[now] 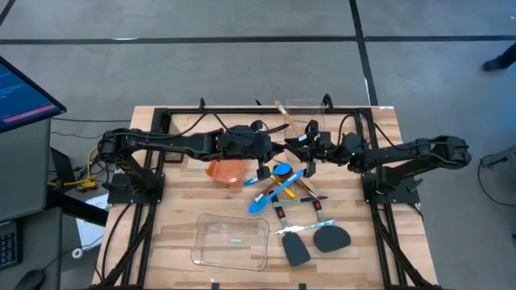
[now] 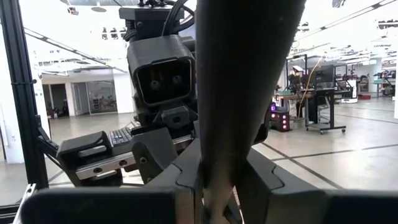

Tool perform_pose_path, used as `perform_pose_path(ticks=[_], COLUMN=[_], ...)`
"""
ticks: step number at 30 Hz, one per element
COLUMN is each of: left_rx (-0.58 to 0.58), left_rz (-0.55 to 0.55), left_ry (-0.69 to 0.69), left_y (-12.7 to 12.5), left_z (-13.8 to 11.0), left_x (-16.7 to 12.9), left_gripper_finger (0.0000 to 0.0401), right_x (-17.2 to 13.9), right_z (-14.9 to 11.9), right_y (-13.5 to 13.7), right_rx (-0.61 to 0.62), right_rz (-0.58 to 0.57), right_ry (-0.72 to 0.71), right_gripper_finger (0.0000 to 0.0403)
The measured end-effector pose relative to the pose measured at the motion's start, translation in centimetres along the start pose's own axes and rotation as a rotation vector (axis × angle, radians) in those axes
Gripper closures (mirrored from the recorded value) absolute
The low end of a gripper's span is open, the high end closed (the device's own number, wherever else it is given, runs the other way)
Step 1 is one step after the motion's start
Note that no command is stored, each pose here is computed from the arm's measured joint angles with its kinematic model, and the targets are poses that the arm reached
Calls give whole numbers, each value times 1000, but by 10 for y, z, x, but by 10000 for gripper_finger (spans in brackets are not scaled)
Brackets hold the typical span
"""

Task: Pick & Place Kitchen Items
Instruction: Put the black spatula into the top transparent bin

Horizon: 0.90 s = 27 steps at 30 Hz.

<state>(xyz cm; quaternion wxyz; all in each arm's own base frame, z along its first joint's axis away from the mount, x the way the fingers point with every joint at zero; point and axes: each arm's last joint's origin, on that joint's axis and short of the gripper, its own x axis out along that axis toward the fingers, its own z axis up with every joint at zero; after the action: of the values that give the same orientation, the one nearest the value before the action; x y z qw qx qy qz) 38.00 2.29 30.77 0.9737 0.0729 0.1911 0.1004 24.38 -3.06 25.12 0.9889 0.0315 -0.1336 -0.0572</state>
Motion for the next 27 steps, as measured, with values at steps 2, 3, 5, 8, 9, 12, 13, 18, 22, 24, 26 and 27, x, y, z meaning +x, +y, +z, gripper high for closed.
perform_pose_path(ticks=[2, 3, 5, 8, 9, 12, 13, 18, 22, 24, 26, 27], left_rx=[0, 0, 0, 0, 0, 0, -1, 8, 9, 13, 16, 17], left_rz=[0, 0, 0, -4, -4, 20, 35, 80, 99, 98, 97, 95], left_ry=[0, 0, 0, 0, 0, 3, 3, 8, 12, 26, 40, 44], left_y=[0, 0, 0, 0, 0, 1, 1, 3, 7, 10, 12, 13], left_z=[0, 0, 0, 0, 0, 0, 0, 2, 8, 11, 13, 14], left_x=[0, 0, 0, 0, 0, 0, 0, -5, -18, -28, -37, -43], left_gripper_finger=[380, 380, 380, 372, 367, 347, 341, 314, 303, 302, 302, 303], right_x=[0, 0, 0, 0, 0, 0, 0, -1, -5, -10, -14, -17], right_z=[0, 0, 0, 0, 0, -1, -1, -1, 3, 11, 19, 21], right_y=[0, 0, 0, 0, 0, 0, 0, 0, 0, 0, -1, -3], right_rx=[0, 0, 0, 0, 0, 0, 0, -1, 0, 0, -3, -4], right_rz=[0, 0, 0, 0, 1, 1, 1, -6, -9, -7, -27, -54], right_ry=[0, 0, 0, 1, 3, 5, 8, 40, 65, 43, 36, 54], right_gripper_finger=[345, 345, 345, 345, 345, 345, 345, 345, 345, 345, 345, 345])
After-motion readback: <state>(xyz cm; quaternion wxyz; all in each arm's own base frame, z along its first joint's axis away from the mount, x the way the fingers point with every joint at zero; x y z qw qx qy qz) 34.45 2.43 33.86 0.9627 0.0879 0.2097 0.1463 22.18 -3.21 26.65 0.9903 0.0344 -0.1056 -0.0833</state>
